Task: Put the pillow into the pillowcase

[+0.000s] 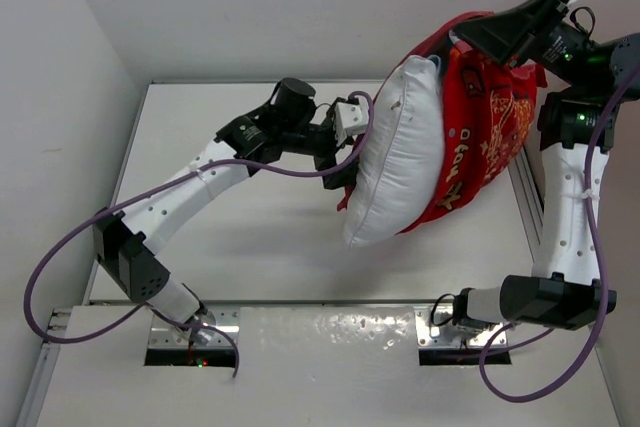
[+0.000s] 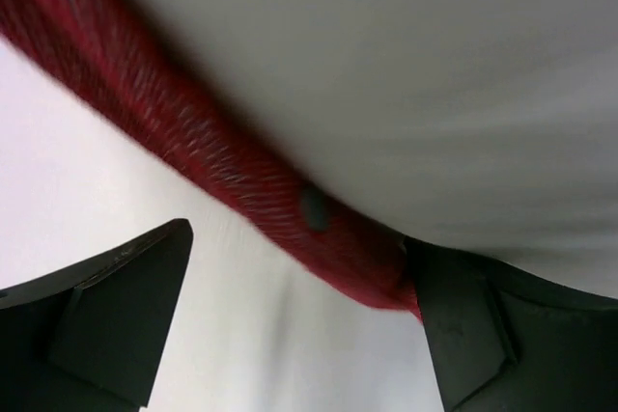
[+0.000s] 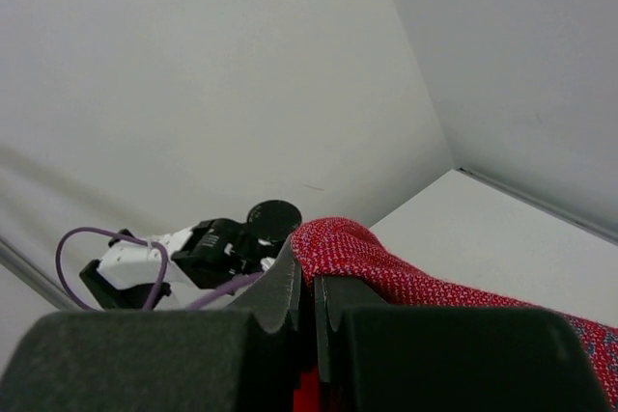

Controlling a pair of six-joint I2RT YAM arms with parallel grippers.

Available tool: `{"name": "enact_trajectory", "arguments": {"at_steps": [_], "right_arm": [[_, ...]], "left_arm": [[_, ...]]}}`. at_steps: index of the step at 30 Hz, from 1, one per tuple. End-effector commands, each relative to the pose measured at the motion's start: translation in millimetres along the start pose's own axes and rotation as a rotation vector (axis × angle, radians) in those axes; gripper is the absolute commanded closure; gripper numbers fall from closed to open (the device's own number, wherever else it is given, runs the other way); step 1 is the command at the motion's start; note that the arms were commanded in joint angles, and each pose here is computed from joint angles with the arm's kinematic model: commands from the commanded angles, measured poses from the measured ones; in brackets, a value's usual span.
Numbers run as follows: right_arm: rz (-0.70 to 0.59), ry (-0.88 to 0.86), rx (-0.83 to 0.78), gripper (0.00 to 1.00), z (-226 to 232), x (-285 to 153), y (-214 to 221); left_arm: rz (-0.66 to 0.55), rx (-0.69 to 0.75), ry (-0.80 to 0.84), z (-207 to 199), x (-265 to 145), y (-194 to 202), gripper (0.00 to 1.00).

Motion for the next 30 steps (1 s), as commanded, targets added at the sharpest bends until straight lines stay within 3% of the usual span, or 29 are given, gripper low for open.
{"name": "enact_trajectory", "arguments": {"at_steps": [1, 3, 6, 7, 9, 11, 13, 15, 18, 22, 25, 30], "right_arm": [[-0.07, -0.04, -0.137, 1.0, 28.5, 0.2, -17.5], [-0.071, -0.04, -0.14, 1.0, 30.1, -0.2, -18.4], [-0.07, -0.041, -0.135, 1.0, 30.0, 0.1, -18.0], [-0.07, -0.041, -0.134, 1.0, 29.6, 0.0, -17.7], [-0.068, -0.04, -0.128, 1.0, 28.4, 0.1, -16.2], [-0.072, -0.032, -0.12, 1.0, 25.1, 0.1, -15.5], [-0.074, -0.014, -0.096, 1.0, 20.3, 0.5, -14.5], [-0.095, 0.024, -0.098, 1.0, 12.7, 2.1, -14.7], [-0.138, 0.136, -0.083, 1.0, -4.7, 5.0, -19.2], [-0.24, 0.225, -0.114, 1.0, -2.0, 15.8, -59.9], [-0.328, 0.182, -0.115, 1.0, -2.7, 22.9, -84.5], [-0.39, 0.122, -0.095, 1.0, 1.5, 23.1, -93.2]], "left_arm": [[0.014, -0.002, -0.104, 11.7, 15.2, 12.0, 0.08], [0.058, 0.017, -0.144, 13.6, 19.2, 24.7, 0.1], [0.067, 0.0, -0.153, 21.1, 18.4, 37.4, 0.3], [0.059, -0.016, -0.133, 20.7, 17.8, 39.6, 0.42], [0.051, -0.027, -0.086, 16.4, 17.7, 41.4, 0.54], [0.032, -0.029, -0.021, 11.0, 16.3, 39.4, 0.86], [0.021, -0.049, -0.014, 13.6, 5.7, 39.1, 1.0], [0.002, -0.067, -0.05, 21.7, -13.4, 33.2, 1.0], [-0.056, -0.135, -0.226, 61.2, -70.8, 22.4, 1.0], [-0.17, -0.176, -0.676, 122.2, -207.9, -3.3, 1.0], [-0.285, -0.044, -0.945, 117.7, -307.9, -61.4, 1.0], [-0.407, 0.103, -1.178, 82.5, -388.5, -106.6, 1.0]]}}
Point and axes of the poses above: each gripper's point midway between its finger pads, its own x axis out along the fingers, its own z axis along the line the jaws close on, y = z × x, the point moved 9 cm from there along -x, back along the fingers, and after that the axes turned 3 degrees about -x, right-handed, at the moved point
